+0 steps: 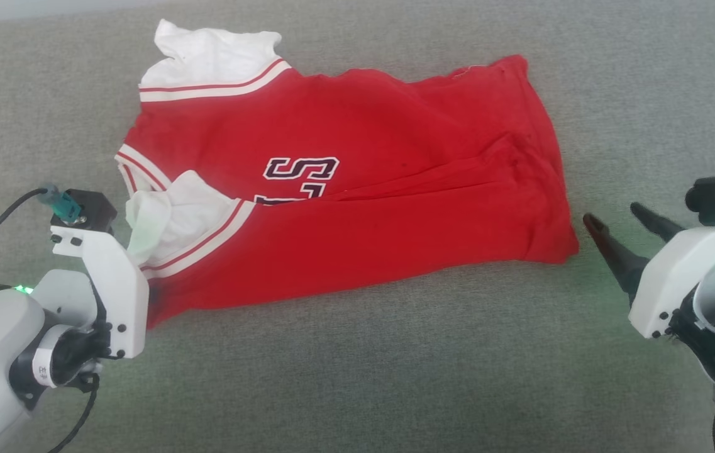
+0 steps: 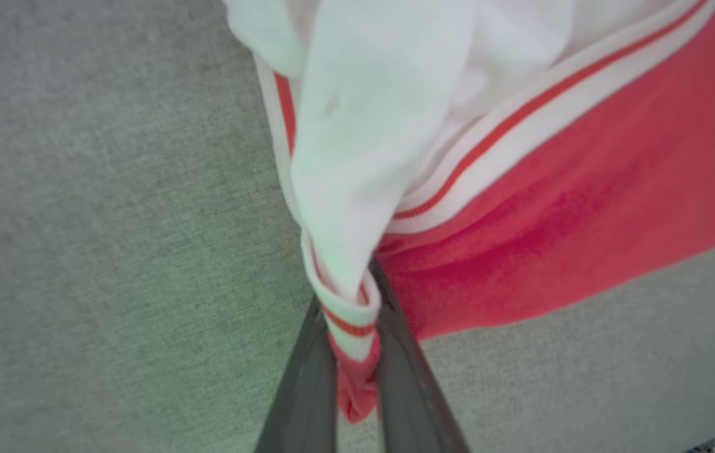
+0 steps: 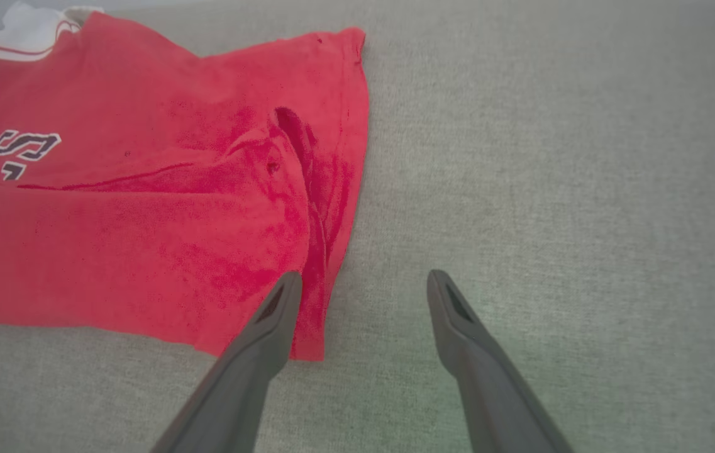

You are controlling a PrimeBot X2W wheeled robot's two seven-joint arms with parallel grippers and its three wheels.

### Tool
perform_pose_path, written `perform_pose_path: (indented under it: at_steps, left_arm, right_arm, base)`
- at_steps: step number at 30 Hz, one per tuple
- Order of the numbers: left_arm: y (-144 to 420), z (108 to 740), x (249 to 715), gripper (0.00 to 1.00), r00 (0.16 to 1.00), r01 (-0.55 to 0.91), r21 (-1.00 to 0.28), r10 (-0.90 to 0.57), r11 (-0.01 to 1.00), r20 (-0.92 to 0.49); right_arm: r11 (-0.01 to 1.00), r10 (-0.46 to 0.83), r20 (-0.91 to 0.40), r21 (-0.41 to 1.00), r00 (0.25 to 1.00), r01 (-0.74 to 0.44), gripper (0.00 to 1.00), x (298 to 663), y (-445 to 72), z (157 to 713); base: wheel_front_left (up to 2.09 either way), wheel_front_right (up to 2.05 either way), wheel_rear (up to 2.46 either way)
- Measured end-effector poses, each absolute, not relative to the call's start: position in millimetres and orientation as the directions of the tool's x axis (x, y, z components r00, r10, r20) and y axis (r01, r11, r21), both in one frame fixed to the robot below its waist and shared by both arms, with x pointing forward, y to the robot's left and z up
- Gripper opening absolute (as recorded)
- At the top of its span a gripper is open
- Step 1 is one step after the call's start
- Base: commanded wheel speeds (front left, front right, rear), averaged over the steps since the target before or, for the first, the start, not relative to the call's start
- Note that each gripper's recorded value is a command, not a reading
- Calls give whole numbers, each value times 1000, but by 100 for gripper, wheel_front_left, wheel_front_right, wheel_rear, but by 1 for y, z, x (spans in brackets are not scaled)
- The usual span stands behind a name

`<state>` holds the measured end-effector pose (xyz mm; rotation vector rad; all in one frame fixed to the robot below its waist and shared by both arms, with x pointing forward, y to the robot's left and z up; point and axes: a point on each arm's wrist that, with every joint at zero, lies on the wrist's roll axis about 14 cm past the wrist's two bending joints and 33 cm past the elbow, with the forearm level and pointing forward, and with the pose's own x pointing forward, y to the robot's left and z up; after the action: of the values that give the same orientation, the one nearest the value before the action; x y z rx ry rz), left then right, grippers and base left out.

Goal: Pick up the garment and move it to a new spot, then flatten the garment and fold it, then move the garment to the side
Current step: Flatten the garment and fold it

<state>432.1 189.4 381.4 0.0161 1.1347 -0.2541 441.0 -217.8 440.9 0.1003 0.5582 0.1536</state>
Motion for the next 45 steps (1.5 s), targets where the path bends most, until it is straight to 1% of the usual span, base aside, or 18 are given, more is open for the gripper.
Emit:
perform_pose_path:
  at_steps: [2,6,12,18,19,24,32,42,45]
  left_arm:
    - [188,381,432,0,397,207,-123,-198,971,-896]
    - [187,381,432,0,401,212,-131,-208,969,-892]
    - [187,379,432,0,403,209,-143,-218,967,-889]
    - [189,375,432,0,406,207,-145,-219,968,-887]
    - [190,374,433,0,410,203,-143,-217,969,-886]
    - [192,374,434,0,415,200,-147,-220,969,-883]
    - [194,386,433,0,411,182,-157,-220,971,-885]
    - [201,414,417,0,421,172,-121,-184,978,-888]
    - [202,418,407,0,416,164,-113,-173,980,-893]
  right_arm:
    - [980,194,-574,154,795,-128,100,439,-214,433]
    - [974,225,-638,174,737,-146,100,444,-206,425]
    - [965,261,-753,188,604,-183,100,445,-190,398]
    - [961,265,-822,180,504,-210,100,448,-180,379]
    - [960,257,-842,164,474,-229,0,447,-180,374]
    - [959,258,-842,162,474,-235,0,452,-180,373]
    - [958,255,-831,147,494,-247,0,454,-186,387]
    - [954,249,-835,125,491,-273,0,437,-199,411]
    - [952,263,-836,142,482,-273,0,427,-198,415]
  base:
    - [0,0,0]
    - [0,0,0]
    - [0,0,0]
    - [0,0,0]
    - [0,0,0]
    - [0,0,0]
    - [0,0,0]
    - [0,0,0]
    - [0,0,0]
